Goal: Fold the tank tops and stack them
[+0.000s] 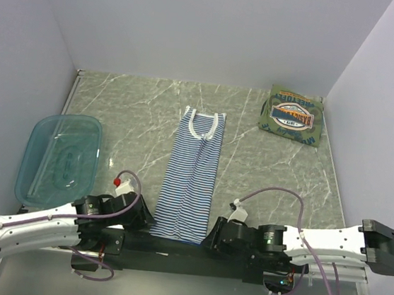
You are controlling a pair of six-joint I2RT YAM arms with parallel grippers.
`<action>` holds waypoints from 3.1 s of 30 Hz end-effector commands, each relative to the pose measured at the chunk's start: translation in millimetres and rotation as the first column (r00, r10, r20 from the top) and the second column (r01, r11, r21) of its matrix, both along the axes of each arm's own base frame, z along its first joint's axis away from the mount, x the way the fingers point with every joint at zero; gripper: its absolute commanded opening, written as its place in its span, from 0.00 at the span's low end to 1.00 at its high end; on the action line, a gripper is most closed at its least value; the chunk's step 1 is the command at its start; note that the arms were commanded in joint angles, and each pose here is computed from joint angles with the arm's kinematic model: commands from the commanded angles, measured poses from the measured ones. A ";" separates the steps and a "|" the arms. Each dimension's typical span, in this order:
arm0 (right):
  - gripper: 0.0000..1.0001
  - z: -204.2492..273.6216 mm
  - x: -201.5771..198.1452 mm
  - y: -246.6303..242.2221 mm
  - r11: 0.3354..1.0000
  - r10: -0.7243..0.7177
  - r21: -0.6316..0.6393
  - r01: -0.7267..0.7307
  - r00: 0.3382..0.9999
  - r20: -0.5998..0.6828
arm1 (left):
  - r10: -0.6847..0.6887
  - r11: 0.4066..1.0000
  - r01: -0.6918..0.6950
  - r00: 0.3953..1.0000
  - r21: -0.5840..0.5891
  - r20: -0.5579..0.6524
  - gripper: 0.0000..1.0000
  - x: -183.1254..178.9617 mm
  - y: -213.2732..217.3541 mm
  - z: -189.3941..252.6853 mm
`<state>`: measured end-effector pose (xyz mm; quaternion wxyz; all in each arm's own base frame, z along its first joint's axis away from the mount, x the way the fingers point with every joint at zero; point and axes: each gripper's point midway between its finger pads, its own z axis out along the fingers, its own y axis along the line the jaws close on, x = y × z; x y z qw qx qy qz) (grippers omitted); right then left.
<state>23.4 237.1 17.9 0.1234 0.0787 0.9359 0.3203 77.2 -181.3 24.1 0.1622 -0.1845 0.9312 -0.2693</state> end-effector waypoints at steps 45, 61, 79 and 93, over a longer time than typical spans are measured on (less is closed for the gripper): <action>0.42 -55.3 7.8 -48.0 0.951 -0.272 -0.158 0.266 0.962 -0.021 | -0.037 0.999 0.042 0.990 0.032 -0.136 0.26 -29.8 6.9 -36.7; 0.00 -34.9 12.0 -46.9 0.958 -0.209 -0.191 0.215 0.977 0.047 | -0.107 0.993 0.111 0.990 0.036 -0.094 0.01 -29.8 2.6 -25.6; 0.00 52.5 20.4 -5.0 0.977 -0.064 -0.186 0.103 0.977 0.206 | -0.137 0.991 0.137 0.987 0.000 0.085 0.01 -9.0 -30.3 56.2; 0.00 107.5 149.4 1.2 0.971 -0.111 -0.147 0.187 0.903 0.416 | 0.014 0.997 -0.036 0.947 0.064 0.322 0.01 134.1 -46.9 113.9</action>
